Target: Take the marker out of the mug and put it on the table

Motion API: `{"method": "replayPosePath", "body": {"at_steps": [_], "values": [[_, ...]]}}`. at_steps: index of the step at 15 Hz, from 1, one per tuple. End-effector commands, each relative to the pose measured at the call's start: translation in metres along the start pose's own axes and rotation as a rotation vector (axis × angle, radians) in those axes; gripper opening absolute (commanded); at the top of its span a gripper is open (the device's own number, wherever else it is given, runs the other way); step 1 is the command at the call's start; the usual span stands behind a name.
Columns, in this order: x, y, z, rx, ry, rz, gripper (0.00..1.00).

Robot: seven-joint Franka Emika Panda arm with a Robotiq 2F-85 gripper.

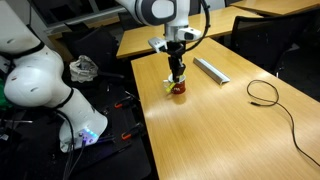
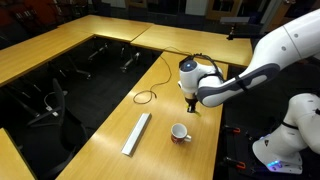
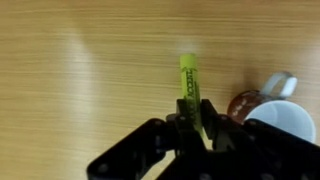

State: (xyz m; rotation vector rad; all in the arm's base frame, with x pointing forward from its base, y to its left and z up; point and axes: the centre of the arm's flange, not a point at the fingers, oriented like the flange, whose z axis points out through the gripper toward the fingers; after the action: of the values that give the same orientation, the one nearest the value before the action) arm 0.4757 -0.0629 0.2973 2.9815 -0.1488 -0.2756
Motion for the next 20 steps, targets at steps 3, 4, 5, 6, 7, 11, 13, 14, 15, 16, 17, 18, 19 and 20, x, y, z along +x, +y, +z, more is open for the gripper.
{"method": "replayPosePath", "body": {"at_steps": [3, 4, 5, 6, 7, 11, 13, 14, 15, 16, 17, 18, 19, 20], "values": [[0.007, 0.04, 0.066, 0.009, -0.098, -0.136, 0.05], [0.007, 0.044, 0.076, 0.017, -0.119, -0.15, 0.05], [0.007, 0.048, 0.087, 0.02, -0.138, -0.162, 0.05], [0.008, 0.05, 0.098, 0.023, -0.155, -0.17, 0.05], [0.01, 0.051, 0.104, 0.028, -0.167, -0.182, 0.05], [0.015, 0.051, 0.11, -0.004, -0.178, -0.162, 0.46], [0.012, 0.054, 0.096, -0.014, -0.155, -0.183, 0.59], [0.011, 0.055, 0.087, -0.014, -0.13, -0.19, 0.66], [0.006, 0.054, 0.074, -0.014, -0.093, -0.197, 0.75], [0.002, 0.054, 0.06, 0.001, -0.063, -0.207, 0.81], [-0.003, 0.052, 0.043, 0.013, -0.021, -0.208, 0.9], [-0.008, 0.05, 0.026, 0.025, 0.015, -0.204, 0.96], [-0.012, 0.048, 0.01, 0.031, 0.046, -0.198, 1.0], [-0.018, 0.044, -0.006, 0.042, 0.067, -0.193, 1.0]]}}
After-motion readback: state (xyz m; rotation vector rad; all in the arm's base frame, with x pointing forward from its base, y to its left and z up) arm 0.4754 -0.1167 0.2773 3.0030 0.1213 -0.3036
